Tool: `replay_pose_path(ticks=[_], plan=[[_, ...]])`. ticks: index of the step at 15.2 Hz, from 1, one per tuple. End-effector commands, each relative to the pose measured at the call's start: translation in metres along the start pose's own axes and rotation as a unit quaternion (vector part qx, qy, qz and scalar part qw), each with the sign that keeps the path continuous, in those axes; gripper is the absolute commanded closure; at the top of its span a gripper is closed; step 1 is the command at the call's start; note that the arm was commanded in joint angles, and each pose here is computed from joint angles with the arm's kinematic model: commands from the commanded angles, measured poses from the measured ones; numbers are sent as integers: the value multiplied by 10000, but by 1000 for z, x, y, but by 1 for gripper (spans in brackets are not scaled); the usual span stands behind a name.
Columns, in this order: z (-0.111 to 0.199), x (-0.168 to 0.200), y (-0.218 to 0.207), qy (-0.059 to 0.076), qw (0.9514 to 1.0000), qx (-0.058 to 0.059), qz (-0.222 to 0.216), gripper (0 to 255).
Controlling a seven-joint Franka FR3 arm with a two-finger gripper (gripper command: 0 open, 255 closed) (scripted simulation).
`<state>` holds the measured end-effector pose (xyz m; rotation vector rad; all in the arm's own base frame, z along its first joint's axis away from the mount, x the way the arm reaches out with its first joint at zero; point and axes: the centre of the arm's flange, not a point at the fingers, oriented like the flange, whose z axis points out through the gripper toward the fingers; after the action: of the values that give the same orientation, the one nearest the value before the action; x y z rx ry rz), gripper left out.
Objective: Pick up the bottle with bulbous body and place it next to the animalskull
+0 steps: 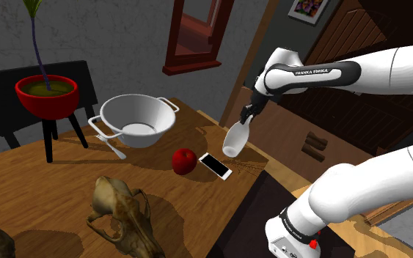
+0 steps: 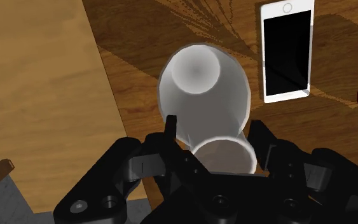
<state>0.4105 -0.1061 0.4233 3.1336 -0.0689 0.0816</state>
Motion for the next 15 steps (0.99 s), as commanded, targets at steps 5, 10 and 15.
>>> replay_pose_path(ticks=[5, 10, 15], plan=[[0, 0, 0, 0, 10000, 0, 0, 255], [-5, 0, 0, 0, 10000, 0, 0, 255], [-32, 2, 0, 0, 10000, 0, 0, 255]])
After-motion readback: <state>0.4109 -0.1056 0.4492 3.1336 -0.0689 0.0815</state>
